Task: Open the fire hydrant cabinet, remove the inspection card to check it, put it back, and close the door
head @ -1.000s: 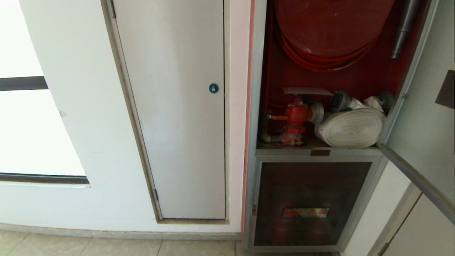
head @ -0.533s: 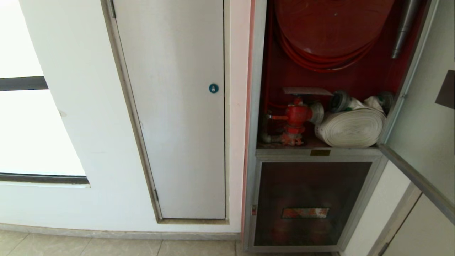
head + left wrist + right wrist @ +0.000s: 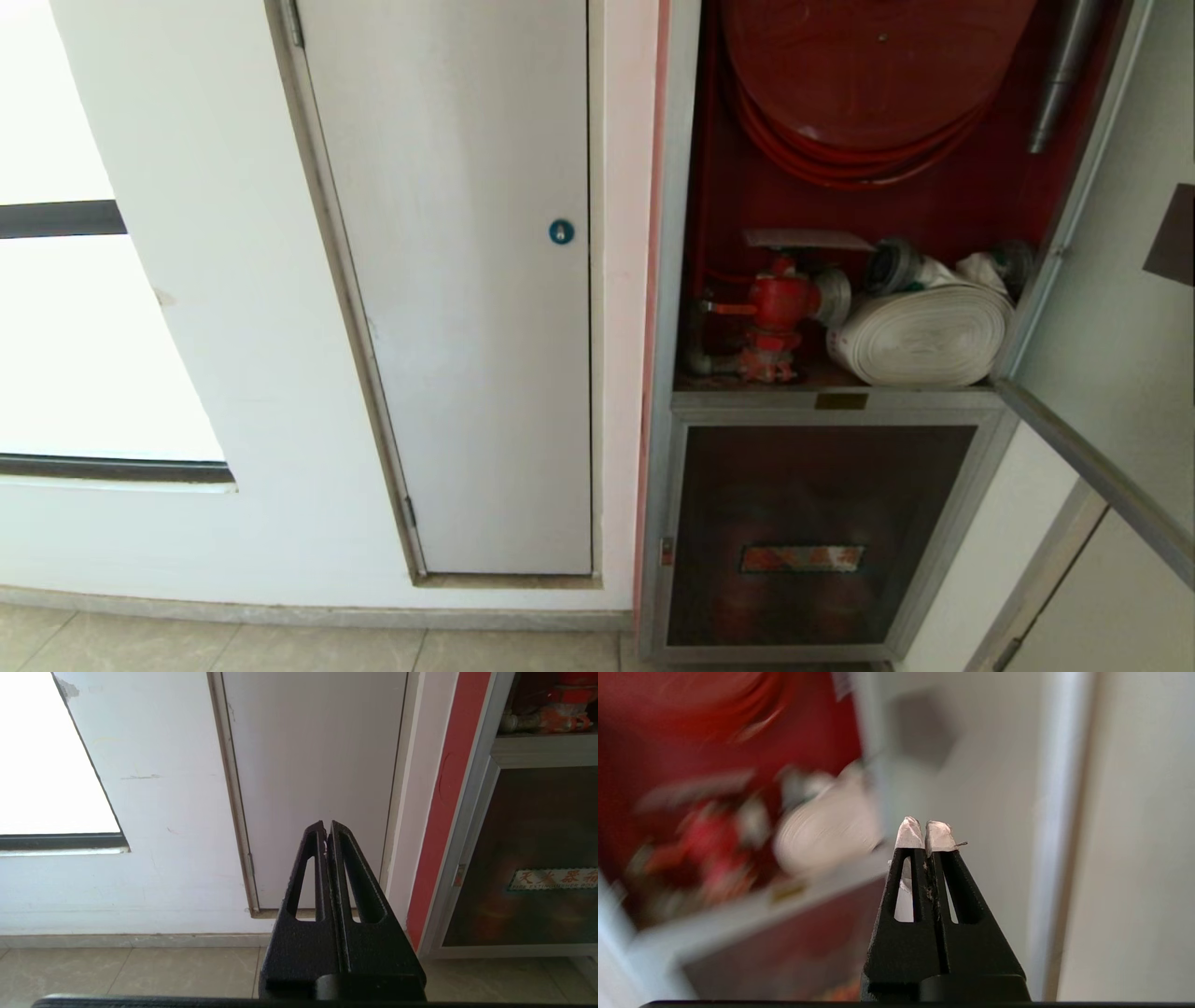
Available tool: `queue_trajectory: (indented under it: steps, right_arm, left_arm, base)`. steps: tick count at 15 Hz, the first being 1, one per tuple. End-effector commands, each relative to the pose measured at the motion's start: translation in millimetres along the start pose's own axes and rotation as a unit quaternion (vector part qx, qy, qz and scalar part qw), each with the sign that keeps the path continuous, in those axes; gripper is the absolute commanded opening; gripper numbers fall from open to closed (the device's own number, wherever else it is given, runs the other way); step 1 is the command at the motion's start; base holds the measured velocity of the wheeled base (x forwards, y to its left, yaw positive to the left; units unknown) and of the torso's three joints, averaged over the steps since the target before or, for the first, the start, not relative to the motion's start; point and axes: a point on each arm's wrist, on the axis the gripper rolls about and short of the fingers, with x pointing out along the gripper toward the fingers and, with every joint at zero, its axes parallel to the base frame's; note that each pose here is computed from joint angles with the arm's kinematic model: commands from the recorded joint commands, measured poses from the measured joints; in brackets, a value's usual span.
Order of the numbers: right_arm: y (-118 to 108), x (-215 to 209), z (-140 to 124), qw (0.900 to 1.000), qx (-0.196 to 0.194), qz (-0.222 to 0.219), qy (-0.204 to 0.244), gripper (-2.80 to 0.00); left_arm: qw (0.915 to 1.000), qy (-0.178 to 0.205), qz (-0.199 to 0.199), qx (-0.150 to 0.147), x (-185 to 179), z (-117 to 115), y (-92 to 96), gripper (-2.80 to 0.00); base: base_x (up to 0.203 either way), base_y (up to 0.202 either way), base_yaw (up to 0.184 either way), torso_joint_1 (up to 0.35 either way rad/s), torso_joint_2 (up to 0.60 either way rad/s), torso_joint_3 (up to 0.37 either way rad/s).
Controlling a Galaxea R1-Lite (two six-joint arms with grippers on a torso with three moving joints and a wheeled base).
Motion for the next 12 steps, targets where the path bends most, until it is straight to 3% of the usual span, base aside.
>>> queue_trajectory:
  steps: [1,3,7,9,12]
  right_arm:
    - [12,19,14,0.999,0.010,-0.046,-0.025,-2.80]
    - [14,30,29,0.992,0.036,-0.098,-0.076,-2.80]
    - [13,43,46,0.961,0.101,-0.182,-0.180,-2.80]
    - [16,54,40,0.950,0.147,-0.205,-0.185,-2.80]
    - [17,70,27,0.939,0.174,-0.236,-0.180,-2.80]
  left_arm:
    - [0.9999,0.012,0.000,0.000,2,-6,-0.1,-2.80]
    - [0.9999,0.012,0.000,0.000,1,-6,-0.1,-2.80]
    - [0.9999,0.013,0.000,0.000,2,-7,-0.1,-2.80]
    - [0.9999,0.012,0.000,0.000,2,-6,-0.1,-2.80]
    - [0.9999,0.013,0.000,0.000,2,-7,-0.1,-2.80]
  base:
    - [0.000,0.000,0.000,0.000,0.00,0.000]
    - [0.000,0.000,0.000,0.000,0.00,0.000]
    - [0.000,0.000,0.000,0.000,0.00,0.000]
    - [0.000,0.000,0.000,0.000,0.00,0.000]
    - [0.000,0.000,0.000,0.000,0.00,0.000]
